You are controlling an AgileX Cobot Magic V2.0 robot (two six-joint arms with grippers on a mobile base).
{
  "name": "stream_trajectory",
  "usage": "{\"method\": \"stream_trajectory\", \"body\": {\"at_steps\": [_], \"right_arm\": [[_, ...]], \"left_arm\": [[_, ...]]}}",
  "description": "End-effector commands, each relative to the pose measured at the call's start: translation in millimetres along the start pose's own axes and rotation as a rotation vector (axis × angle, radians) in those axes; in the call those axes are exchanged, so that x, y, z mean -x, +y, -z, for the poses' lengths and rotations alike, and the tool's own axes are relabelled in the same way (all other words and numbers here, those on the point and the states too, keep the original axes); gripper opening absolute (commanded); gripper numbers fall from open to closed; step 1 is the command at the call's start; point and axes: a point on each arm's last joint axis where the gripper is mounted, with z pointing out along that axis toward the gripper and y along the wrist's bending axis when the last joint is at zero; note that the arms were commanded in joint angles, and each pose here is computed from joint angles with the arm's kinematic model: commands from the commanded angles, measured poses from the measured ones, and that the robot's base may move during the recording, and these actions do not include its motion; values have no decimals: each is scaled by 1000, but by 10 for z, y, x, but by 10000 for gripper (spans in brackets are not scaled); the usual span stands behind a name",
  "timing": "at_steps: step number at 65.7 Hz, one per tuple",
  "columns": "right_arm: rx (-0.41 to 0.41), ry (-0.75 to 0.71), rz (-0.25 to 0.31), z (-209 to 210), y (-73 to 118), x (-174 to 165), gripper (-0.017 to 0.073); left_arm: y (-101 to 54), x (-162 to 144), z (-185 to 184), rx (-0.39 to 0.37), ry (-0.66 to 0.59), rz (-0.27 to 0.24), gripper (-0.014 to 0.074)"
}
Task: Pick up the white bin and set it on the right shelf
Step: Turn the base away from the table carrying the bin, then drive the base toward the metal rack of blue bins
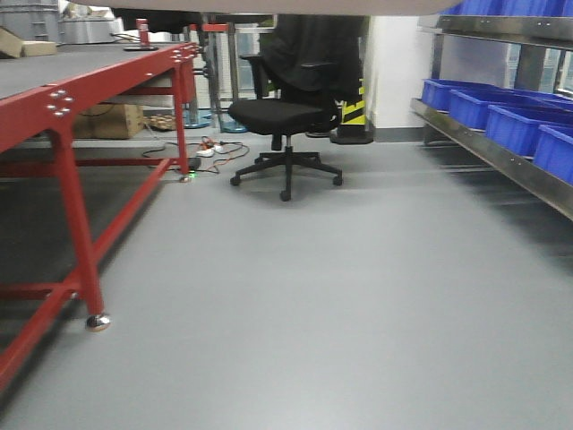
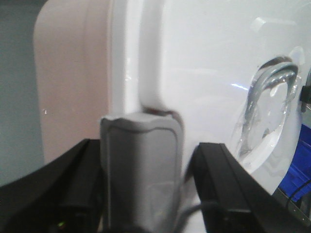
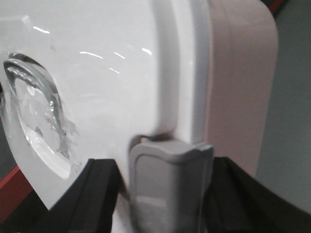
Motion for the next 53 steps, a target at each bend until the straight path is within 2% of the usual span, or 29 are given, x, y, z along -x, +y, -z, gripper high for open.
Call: {"method": "stream_trajectory", "body": {"at_steps": [1, 53], "right_arm": [[245, -54, -9, 98, 351, 94, 414], [245, -54, -9, 98, 351, 94, 414]], "left_arm": [[-269, 146, 82, -168, -107, 19, 241], [-269, 146, 82, -168, -107, 19, 241]]}}
